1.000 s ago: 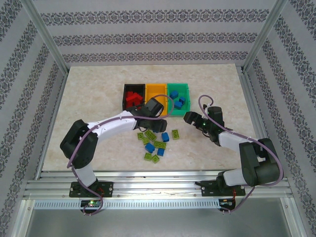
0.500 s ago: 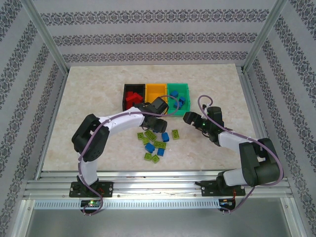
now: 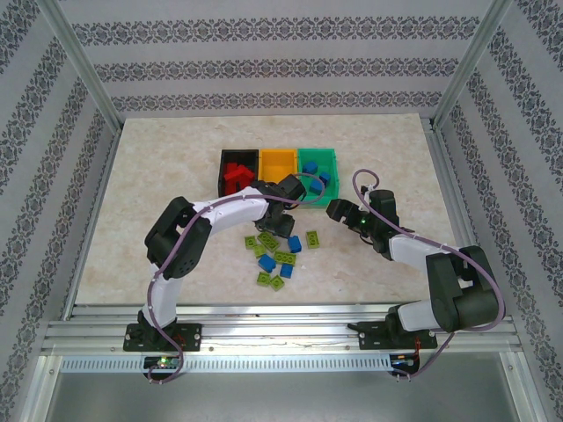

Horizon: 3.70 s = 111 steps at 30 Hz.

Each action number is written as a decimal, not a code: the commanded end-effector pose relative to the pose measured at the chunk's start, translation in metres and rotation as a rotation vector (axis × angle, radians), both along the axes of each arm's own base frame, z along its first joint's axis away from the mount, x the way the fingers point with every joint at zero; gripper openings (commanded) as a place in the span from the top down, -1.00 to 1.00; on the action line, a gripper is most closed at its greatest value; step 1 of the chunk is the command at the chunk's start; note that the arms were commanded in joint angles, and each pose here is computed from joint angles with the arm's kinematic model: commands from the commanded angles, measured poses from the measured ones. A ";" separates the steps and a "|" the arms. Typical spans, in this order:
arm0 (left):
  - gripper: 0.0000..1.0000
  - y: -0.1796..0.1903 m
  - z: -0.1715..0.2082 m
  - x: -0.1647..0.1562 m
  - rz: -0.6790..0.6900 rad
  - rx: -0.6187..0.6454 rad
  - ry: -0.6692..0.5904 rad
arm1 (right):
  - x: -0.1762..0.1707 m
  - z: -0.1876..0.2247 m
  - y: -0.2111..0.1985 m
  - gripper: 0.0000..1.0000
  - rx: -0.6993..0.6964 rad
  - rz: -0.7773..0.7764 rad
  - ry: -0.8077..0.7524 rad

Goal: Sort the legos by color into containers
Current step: Pick up the lego from the center of the table, then place the lego in the container, then pick up the lego from the center of the table.

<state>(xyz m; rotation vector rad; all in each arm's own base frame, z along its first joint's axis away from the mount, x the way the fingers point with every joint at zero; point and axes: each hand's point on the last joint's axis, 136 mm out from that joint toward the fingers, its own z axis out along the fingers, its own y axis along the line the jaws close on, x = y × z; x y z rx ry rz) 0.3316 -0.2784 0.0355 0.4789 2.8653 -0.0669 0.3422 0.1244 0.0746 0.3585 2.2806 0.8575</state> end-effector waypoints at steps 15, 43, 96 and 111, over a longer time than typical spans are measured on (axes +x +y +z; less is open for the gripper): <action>0.37 -0.005 0.028 -0.002 -0.011 -0.036 -0.028 | 0.002 0.005 0.005 -0.66 -0.015 0.024 -0.027; 0.36 -0.097 0.111 0.114 -0.020 -0.255 -0.292 | 0.005 0.005 -0.009 -0.66 0.013 -0.032 -0.028; -0.43 -0.048 0.003 -0.057 -0.352 -0.112 0.046 | 0.004 0.000 -0.003 -0.67 0.058 -0.015 -0.008; -0.37 -0.047 -0.010 -0.052 -0.369 -0.051 0.077 | 0.005 0.001 -0.002 -0.66 0.061 -0.010 -0.012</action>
